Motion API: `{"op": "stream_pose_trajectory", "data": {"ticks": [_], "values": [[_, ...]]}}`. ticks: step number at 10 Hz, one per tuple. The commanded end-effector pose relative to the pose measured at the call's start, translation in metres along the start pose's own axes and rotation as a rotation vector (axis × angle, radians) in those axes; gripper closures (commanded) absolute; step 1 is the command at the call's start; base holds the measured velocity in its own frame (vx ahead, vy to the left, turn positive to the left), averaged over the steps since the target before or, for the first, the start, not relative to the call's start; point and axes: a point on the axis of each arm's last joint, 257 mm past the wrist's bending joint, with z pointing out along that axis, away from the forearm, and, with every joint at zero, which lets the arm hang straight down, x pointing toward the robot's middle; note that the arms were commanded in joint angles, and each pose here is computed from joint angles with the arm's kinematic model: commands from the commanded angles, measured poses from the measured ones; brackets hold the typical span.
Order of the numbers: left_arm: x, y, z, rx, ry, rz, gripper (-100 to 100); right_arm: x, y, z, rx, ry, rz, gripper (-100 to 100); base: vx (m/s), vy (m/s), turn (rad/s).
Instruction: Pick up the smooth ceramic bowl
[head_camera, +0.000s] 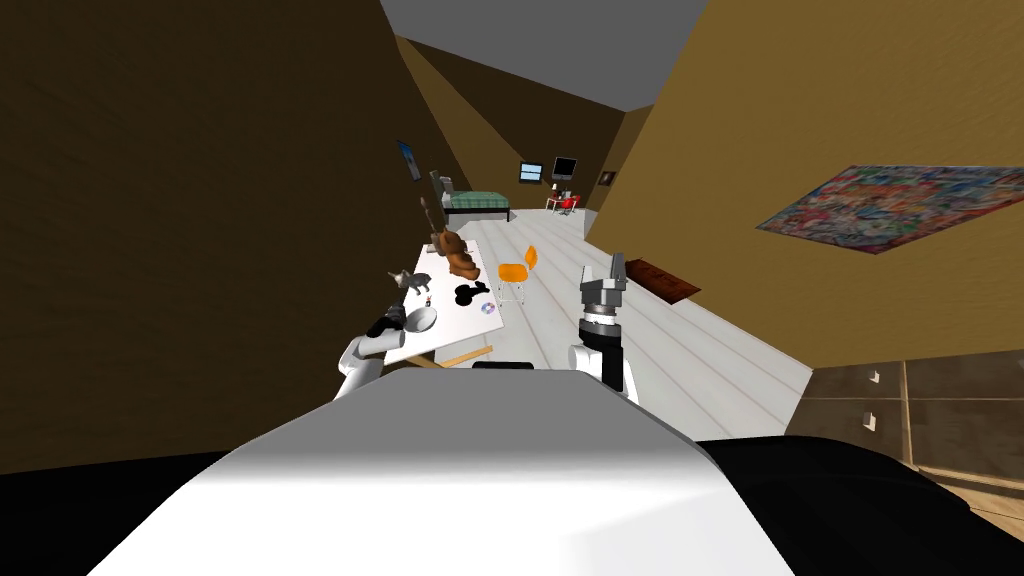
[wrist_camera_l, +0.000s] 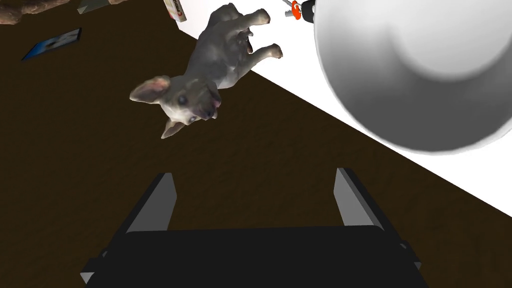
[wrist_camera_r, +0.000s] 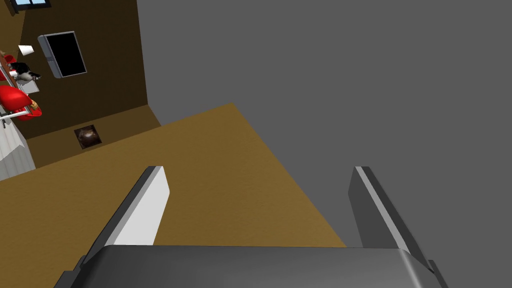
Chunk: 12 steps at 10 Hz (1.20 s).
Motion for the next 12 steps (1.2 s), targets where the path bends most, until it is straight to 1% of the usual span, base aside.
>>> {"op": "stream_pose_trajectory", "data": {"ticks": [1,2,3,4,5,8,9,12], "values": [[-0.007,0.02,0.005,-0.067,-0.012,-0.021,-100,0.0,0.0,0.0,0.0,0.0,0.0,0,0.004,-0.012,-0.044],[-0.011,0.033,0.008,-0.11,-0.02,-0.039,-100,0.0,0.0,0.0,0.0,0.0,0.0,0,0.006,-0.019,-0.077],[-0.011,0.038,0.008,-0.124,-0.021,-0.039,-100,0.0,0.0,0.0,0.0,0.0,0.0,0,0.006,-0.016,-0.035],[-0.015,0.053,0.01,-0.174,-0.029,-0.058,-100,0.0,0.0,0.0,0.0,0.0,0.0,0,0.003,-0.02,-0.045],[-0.015,0.056,0.01,-0.18,-0.029,-0.058,-100,0.0,0.0,0.0,0.0,0.0,0.0,0,0.001,-0.015,-0.021],[-0.025,0.103,0.01,-0.329,-0.05,-0.113,-100,0.0,0.0,0.0,0.0,0.0,0.0,0,0.003,-0.022,-0.061],[-0.025,0.104,0.009,-0.333,-0.05,-0.113,-100,0.0,0.0,0.0,0.0,0.0,0.0,0,0.006,-0.022,-0.017],[-0.03,0.143,0.003,-0.462,-0.067,-0.163,-100,0.0,0.0,0.0,0.0,0.0,0.0,0,0.017,-0.019,-0.05]]}}
